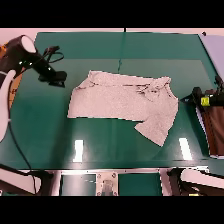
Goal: Fold the shirts.
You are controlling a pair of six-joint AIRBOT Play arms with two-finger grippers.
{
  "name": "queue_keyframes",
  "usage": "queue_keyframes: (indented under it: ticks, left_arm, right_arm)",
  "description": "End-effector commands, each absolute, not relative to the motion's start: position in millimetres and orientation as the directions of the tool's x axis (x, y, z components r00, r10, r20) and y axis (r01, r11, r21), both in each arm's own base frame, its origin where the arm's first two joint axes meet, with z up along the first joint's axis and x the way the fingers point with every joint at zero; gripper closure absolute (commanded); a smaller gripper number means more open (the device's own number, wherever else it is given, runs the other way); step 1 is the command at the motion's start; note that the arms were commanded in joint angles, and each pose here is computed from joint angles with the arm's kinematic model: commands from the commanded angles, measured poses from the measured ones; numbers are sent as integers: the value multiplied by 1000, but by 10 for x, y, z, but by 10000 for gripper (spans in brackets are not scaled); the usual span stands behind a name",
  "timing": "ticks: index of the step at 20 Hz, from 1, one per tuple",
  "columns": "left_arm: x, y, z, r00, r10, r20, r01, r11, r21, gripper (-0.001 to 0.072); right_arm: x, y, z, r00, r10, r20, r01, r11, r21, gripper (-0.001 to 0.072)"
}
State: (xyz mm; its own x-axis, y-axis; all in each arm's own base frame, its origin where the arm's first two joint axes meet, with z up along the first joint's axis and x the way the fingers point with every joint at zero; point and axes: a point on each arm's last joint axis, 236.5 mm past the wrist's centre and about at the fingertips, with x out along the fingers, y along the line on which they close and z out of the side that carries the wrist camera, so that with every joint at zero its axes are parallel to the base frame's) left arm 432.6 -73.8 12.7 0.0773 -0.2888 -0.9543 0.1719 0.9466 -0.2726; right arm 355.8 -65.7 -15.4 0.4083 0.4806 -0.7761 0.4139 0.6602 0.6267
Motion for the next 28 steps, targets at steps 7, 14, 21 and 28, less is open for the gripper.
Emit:
queue_keyframes:
  ticks: [7, 14, 21, 28]
  left_arm:
    - [3486, -375, -693, 180, -484, -857, -313, 797, -516, 210]
    - [3414, -1102, -1090, 91, -648, -756, -277, 713, -645, 305]
    - [3615, -935, -1031, 147, -646, -750, -245, 710, -660, 679]
    - [3824, -443, -995, 203, -547, -812, -216, 784, -582, 688]
  right_arm:
    - [2920, -588, -480, 371, 369, -852, 554, 648, 522, 553]
    - [3109, -636, -432, 447, 352, -823, 560, 608, 564, 563]
    - [3108, -637, -432, 447, 351, -823, 560, 608, 563, 561]
    - [2939, -745, -565, 398, 321, -859, 641, 573, 511, 280]
